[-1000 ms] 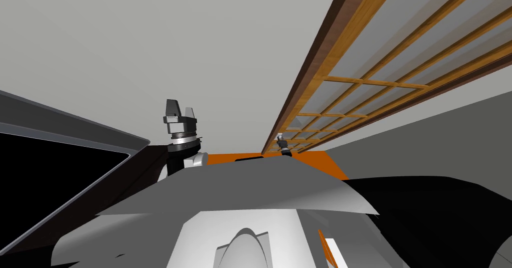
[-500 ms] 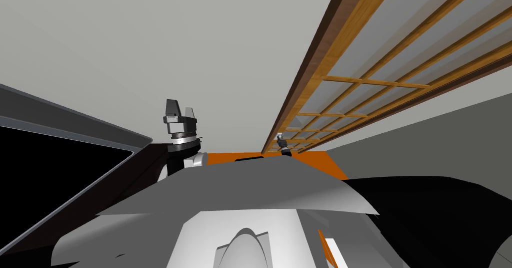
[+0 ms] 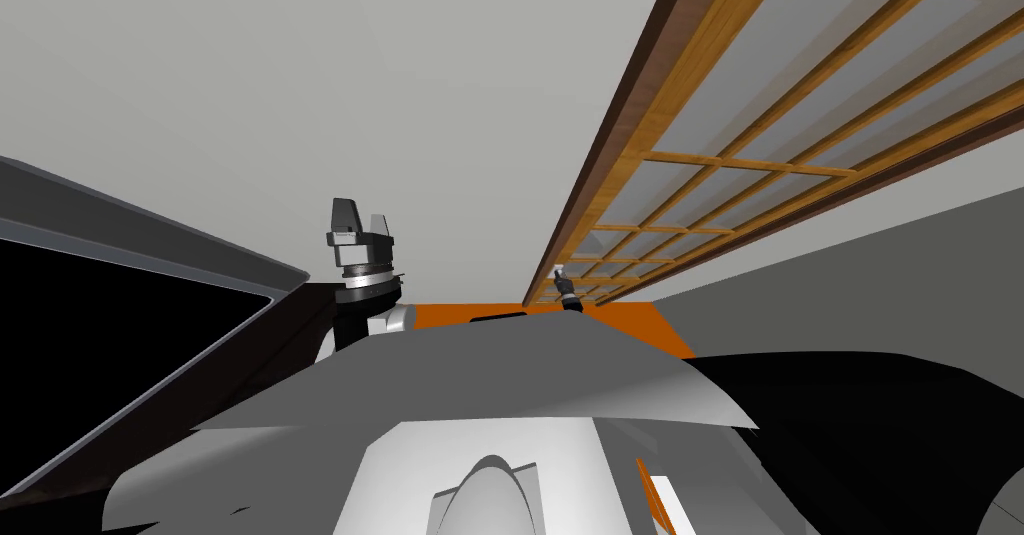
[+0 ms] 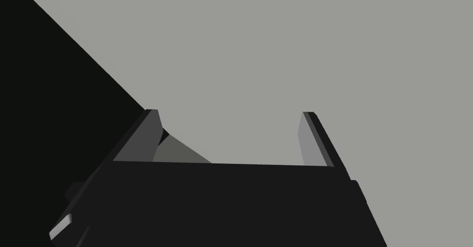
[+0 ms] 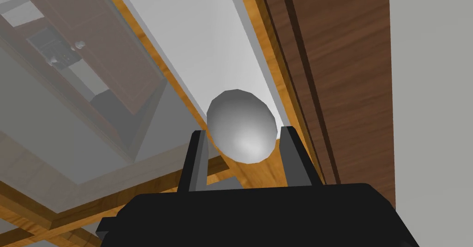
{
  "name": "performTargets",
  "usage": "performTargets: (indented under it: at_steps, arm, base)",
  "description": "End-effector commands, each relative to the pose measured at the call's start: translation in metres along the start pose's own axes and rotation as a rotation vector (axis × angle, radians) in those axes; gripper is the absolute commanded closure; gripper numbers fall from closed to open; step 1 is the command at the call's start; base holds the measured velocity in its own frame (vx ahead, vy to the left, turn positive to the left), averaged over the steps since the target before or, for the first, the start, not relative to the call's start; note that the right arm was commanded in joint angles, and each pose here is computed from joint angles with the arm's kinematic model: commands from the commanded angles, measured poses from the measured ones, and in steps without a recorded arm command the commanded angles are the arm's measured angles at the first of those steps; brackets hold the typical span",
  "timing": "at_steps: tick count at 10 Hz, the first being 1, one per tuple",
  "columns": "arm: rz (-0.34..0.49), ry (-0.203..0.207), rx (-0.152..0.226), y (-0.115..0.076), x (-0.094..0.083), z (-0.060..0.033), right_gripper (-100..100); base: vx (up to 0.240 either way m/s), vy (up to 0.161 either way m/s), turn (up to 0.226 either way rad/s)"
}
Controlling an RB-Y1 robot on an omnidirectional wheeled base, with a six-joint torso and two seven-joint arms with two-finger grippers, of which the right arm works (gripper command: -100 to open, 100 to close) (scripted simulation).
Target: Pull the door open
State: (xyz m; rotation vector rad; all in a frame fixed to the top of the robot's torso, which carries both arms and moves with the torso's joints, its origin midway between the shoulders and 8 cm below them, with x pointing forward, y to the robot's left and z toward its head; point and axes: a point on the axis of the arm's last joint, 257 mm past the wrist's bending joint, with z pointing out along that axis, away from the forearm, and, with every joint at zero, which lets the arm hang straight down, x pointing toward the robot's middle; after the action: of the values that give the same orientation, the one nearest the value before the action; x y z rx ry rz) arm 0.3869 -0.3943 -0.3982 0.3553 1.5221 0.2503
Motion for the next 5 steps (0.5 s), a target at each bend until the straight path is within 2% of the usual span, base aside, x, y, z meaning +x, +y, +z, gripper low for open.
performTargets:
  at_steps: [1, 5]
  arm:
    - [0.037, 0.006, 0.0, 0.0029, 0.0043, -0.0011, 100]
    - [0.166, 0.002, -0.001, 0.0052, 0.0042, 0.0024, 100]
  base:
    - [-0.026, -0.01, 0.01]
    - [-0.031, -0.012, 0.022]
